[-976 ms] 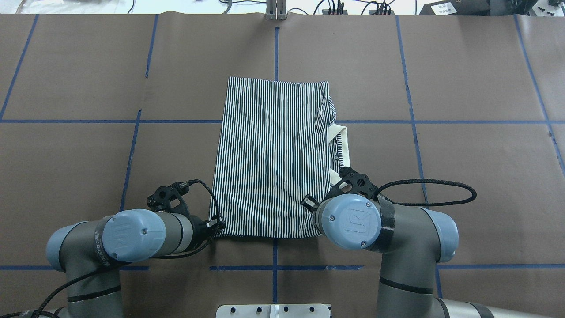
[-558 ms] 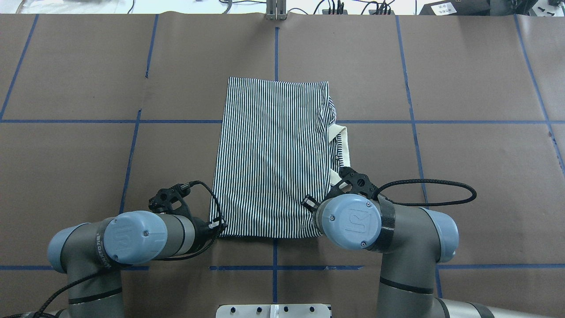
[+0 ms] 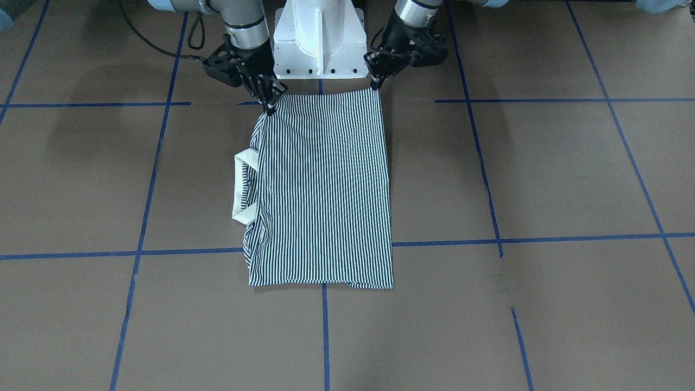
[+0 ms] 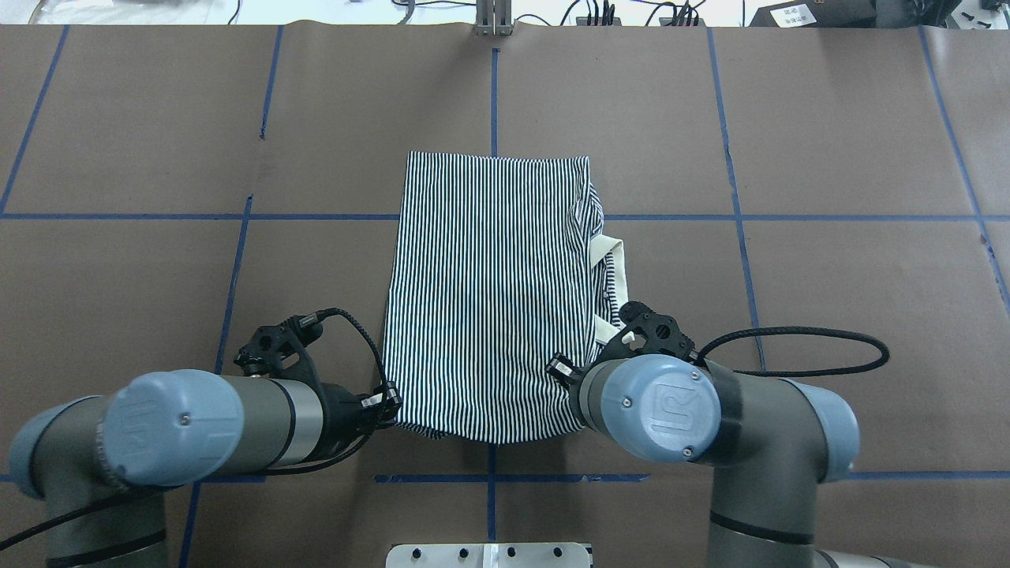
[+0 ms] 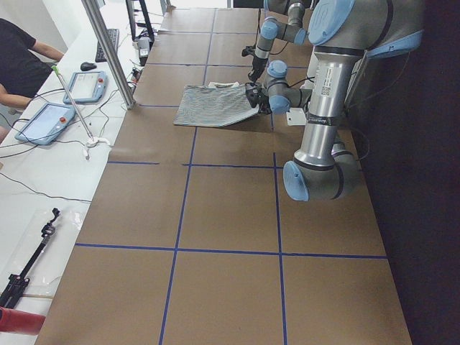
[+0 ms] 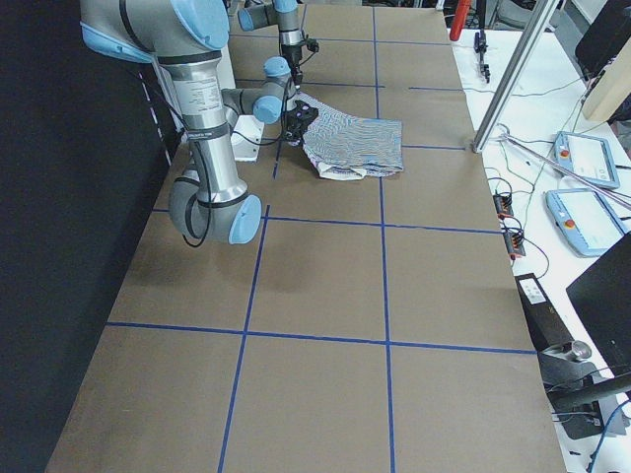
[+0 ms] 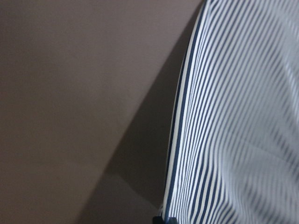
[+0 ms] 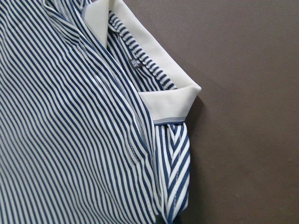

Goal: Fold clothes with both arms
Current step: 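Grasp the near edge with both grippers and lift it away from the robot, then fold the near edge over onto the far half with both grippers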

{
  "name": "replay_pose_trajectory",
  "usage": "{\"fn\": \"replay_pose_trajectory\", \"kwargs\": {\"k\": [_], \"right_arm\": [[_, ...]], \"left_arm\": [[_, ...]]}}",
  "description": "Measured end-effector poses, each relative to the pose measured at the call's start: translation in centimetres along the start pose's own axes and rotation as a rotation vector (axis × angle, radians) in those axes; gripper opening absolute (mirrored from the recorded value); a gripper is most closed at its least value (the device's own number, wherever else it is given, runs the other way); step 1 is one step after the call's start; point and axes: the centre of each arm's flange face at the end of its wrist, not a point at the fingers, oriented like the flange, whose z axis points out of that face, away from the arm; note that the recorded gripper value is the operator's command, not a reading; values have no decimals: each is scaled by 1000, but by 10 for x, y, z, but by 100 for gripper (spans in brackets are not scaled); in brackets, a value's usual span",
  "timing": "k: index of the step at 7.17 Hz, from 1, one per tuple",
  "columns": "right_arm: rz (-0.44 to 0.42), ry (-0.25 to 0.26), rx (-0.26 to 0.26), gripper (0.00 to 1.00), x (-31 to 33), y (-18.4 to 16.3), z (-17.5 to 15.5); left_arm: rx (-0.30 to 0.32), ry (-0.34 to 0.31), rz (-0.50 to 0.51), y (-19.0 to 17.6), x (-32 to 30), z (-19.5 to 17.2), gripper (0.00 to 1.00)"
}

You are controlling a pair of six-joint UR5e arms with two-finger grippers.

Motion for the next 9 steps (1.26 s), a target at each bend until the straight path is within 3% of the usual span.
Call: {"fn": "replay_pose_trajectory", "kwargs": {"k": [2,3,6,8,9], "right_arm": [[51,-102,-33,0,-7,-21,-61],[68,-115,-8,0,-20,-45,-64],[96,-73,109,0,-85,-125,-21],[126,-37,147,0,-133,-168,17],[134,-35,154,6,-157,-187,45]], "left_arm": [[1,29,-6,-4,15,-46,0],[49,40,-6,-28,29,-48,0],[214,10,28,-124,79,-7,0],[275,-28,58,-179,87,35,0],[292,-44,77,-198,89,54,0]]}}
